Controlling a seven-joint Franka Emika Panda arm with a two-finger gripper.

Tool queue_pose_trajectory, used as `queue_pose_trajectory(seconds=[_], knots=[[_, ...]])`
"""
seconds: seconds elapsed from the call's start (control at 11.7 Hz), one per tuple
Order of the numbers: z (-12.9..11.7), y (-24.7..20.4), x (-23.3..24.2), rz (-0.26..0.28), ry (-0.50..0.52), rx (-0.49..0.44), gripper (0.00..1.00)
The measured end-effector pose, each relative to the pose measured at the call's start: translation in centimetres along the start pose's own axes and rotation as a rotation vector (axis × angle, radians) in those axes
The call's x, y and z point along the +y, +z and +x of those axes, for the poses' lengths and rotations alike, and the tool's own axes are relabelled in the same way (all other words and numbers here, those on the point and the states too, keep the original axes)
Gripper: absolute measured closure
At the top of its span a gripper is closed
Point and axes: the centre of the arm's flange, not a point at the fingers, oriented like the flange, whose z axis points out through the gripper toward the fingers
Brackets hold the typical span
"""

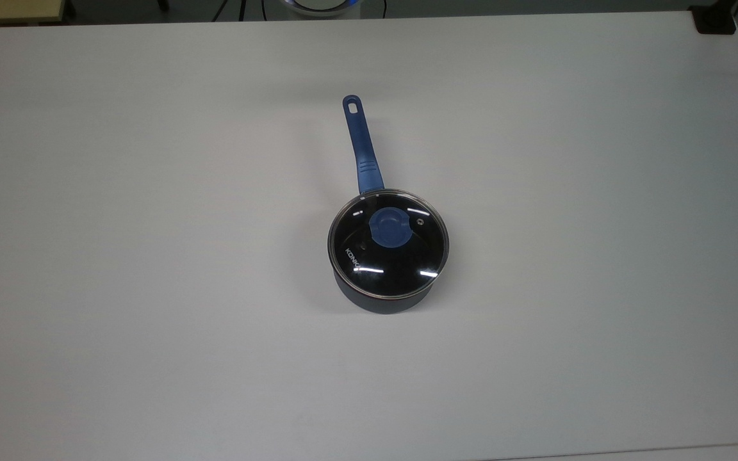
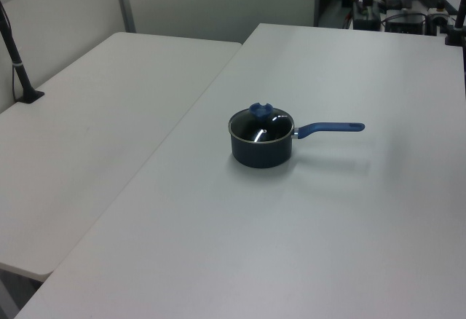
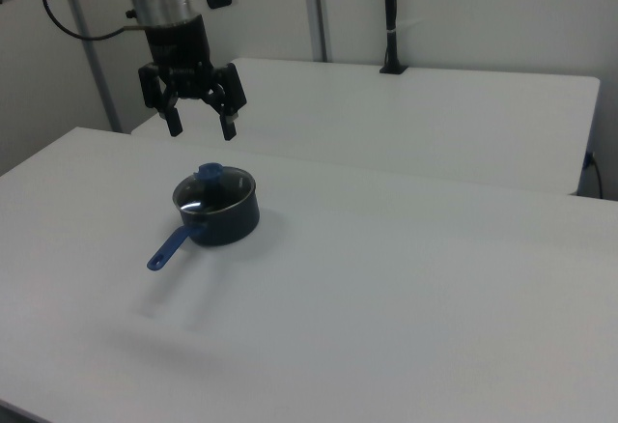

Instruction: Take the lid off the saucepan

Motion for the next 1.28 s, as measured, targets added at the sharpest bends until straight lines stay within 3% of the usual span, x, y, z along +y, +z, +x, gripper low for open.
queue_pose_trajectory(seconds=[0.34,0.6,0.86,1.28], knots=[[0.1,0.5,-0.9,0.003,-0.022,-0.024,0.00],[2.3,3.4,-1.8,0.003,-0.027,-0.064,0.00],[6.7,4.2,-5.5,-0.013,0.101,0.077,0.00],[13.8,8.8,-12.6,0.030,0.228,0.286,0.00]])
